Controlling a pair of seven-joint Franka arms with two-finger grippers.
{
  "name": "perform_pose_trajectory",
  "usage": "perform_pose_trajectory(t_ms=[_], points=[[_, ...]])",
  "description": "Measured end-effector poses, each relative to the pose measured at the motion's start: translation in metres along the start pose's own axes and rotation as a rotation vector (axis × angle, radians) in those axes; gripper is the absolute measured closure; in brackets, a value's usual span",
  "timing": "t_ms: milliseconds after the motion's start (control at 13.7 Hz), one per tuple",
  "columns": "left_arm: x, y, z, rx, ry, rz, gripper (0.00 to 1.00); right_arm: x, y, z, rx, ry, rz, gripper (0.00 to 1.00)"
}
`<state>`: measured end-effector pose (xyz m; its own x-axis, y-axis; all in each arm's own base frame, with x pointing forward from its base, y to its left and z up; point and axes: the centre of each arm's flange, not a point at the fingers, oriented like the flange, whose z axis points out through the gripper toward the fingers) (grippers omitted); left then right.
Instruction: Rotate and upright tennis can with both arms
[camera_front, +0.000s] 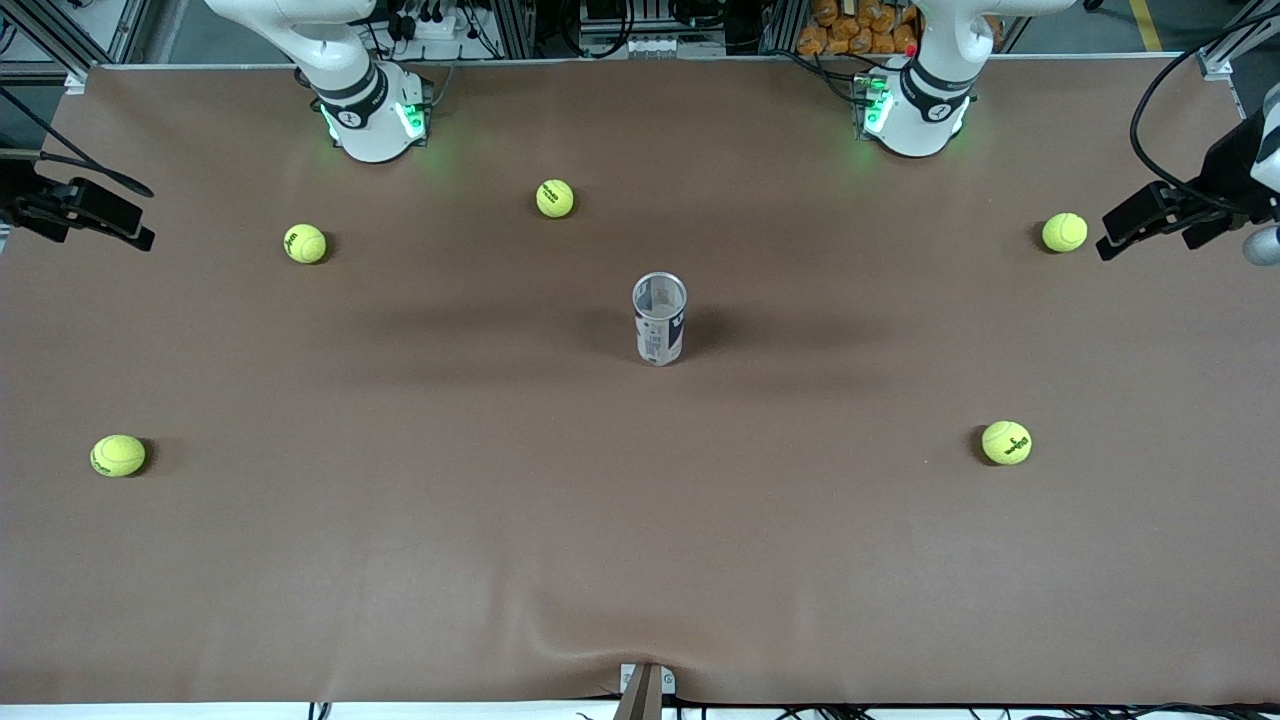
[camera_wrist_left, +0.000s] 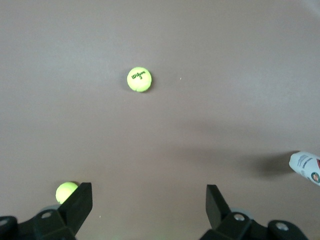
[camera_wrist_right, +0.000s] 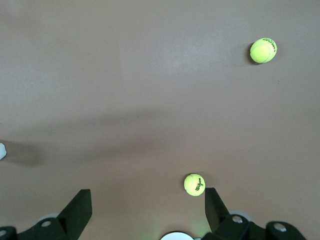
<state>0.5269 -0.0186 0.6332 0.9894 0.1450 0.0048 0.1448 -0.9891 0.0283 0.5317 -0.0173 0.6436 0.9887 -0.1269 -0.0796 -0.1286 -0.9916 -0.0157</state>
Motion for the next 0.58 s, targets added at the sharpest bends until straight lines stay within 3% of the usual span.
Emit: perform_pose_trajectory(t_ms=[292, 585], points=[[-0.0007, -0.0016, 0.0002, 0.003, -0.007, 0.012, 0.0, 0.0001, 0.0002, 0.0012, 0.0, -0.003, 0.0, 0.0], [0.0002, -0.0074, 0.0002, 0.002, -0.008, 0.113, 0.0, 0.0001, 0.0002, 0.0012, 0.0, -0.003, 0.0, 0.0]])
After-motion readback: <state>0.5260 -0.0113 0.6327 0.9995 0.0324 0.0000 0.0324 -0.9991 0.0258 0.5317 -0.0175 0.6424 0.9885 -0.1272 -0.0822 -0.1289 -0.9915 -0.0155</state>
